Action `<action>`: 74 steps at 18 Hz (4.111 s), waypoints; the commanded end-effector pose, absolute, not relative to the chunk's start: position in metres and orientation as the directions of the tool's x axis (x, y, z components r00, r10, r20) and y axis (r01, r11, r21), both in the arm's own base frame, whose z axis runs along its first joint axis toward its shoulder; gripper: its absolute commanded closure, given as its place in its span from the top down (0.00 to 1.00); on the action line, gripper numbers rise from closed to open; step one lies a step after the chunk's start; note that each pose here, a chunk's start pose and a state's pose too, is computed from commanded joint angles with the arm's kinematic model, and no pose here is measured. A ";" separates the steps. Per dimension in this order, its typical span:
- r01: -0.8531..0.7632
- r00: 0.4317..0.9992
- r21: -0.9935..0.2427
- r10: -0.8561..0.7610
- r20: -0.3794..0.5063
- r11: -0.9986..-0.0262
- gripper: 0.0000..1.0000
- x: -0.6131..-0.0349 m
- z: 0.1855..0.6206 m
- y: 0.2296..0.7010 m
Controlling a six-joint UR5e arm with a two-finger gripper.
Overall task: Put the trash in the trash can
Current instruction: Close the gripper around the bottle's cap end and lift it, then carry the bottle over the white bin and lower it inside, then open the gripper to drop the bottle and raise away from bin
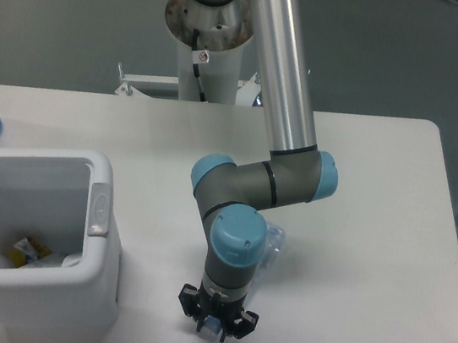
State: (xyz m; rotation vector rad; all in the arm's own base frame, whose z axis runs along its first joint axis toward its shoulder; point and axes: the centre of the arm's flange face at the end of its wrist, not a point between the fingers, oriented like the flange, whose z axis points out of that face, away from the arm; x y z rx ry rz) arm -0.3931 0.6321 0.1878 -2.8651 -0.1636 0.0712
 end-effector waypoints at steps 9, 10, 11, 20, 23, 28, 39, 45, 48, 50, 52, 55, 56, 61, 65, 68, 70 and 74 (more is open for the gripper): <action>0.101 0.992 -0.285 0.119 -0.046 -0.953 0.28 -0.397 0.198 0.634; 0.097 0.992 -0.295 0.118 -0.054 -0.950 0.28 -0.400 0.204 0.637; 0.095 0.991 -0.309 0.120 -0.065 -0.946 0.28 -0.402 0.215 0.640; 0.223 0.945 -0.592 0.322 -0.064 -0.775 0.28 -0.440 0.392 0.626; 0.275 0.912 -0.678 0.408 -0.040 -0.682 0.28 -0.448 0.445 0.632; 0.331 0.863 -0.786 0.505 0.028 -0.522 0.28 -0.432 0.518 0.625; 0.249 0.918 -0.855 0.391 0.059 -0.455 0.28 -0.292 0.607 0.656; 0.223 0.943 -0.857 0.326 0.069 -0.464 0.28 -0.242 0.612 0.672; 0.205 0.957 -0.857 0.282 0.073 -0.473 0.28 -0.210 0.611 0.683; 0.196 0.962 -0.856 0.263 0.074 -0.479 0.28 -0.196 0.610 0.688; 0.183 0.969 -0.853 0.236 0.073 -0.488 0.28 -0.178 0.606 0.695; 0.175 0.977 -0.836 0.197 0.082 -0.520 0.28 -0.152 0.586 0.711; 0.168 0.981 -0.825 0.177 0.084 -0.539 0.30 -0.140 0.573 0.718; 0.176 0.980 -0.811 0.173 0.094 -0.558 1.00 -0.135 0.560 0.721; 0.229 0.963 -0.801 0.247 0.105 -0.552 1.00 -0.176 0.558 0.699; 0.282 0.932 -0.800 0.349 0.098 -0.530 1.00 -0.237 0.562 0.671; 0.318 0.900 -0.799 0.427 0.085 -0.510 1.00 -0.281 0.567 0.649; 0.318 0.849 -0.784 0.528 -0.014 -0.533 1.00 -0.336 0.572 0.608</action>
